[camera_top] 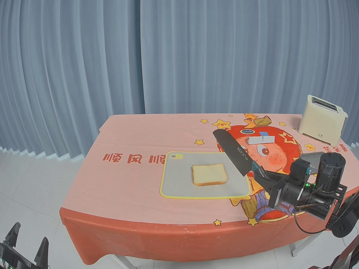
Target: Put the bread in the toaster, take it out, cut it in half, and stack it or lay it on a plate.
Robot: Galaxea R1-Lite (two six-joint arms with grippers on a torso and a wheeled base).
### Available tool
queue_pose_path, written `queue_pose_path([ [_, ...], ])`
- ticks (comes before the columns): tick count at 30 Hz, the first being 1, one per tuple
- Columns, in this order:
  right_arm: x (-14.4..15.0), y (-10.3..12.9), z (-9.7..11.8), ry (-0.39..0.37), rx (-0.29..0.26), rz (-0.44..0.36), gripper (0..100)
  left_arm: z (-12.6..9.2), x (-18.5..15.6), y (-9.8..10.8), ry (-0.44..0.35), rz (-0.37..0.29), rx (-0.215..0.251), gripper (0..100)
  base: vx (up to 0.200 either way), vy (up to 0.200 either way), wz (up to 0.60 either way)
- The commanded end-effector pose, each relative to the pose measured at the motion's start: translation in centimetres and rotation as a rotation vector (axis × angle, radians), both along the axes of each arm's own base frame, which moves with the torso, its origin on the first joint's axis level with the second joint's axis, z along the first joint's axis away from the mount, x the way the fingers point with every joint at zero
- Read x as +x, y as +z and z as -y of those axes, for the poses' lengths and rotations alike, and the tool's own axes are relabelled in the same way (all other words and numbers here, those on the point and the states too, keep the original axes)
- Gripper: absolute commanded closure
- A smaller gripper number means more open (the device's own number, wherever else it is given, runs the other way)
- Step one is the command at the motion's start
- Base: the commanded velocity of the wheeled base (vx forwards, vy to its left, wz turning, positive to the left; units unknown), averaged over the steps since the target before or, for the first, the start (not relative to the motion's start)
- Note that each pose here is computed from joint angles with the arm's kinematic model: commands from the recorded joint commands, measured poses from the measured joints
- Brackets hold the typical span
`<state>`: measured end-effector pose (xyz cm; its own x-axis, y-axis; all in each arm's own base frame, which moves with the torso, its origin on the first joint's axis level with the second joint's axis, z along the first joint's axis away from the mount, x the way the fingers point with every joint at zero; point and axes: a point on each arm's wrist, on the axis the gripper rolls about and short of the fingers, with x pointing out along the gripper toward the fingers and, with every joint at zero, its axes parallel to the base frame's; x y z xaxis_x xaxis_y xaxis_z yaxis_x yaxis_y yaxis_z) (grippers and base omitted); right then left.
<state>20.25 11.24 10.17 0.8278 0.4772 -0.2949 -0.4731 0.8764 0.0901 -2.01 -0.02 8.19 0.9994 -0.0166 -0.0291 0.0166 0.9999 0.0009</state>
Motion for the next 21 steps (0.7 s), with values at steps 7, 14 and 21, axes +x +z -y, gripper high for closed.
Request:
queue_pose_path([
  [7,-1.0,1.1,-0.5,0.035,0.023,0.042,100,0.0,0.1,-0.5,0.001,-0.017,0.0,0,0.0,0.0,0.0],
  [14,-1.9,1.6,-2.1,0.002,0.011,0.077,100,0.0,0.1,-0.5,0.001,-0.017,0.0,0,0.0,0.0,0.0],
  [21,-2.4,1.7,-2.3,0.025,0.013,0.082,100,0.0,0.1,-0.5,0.001,-0.017,0.0,0,0.0,0.0,0.0],
])
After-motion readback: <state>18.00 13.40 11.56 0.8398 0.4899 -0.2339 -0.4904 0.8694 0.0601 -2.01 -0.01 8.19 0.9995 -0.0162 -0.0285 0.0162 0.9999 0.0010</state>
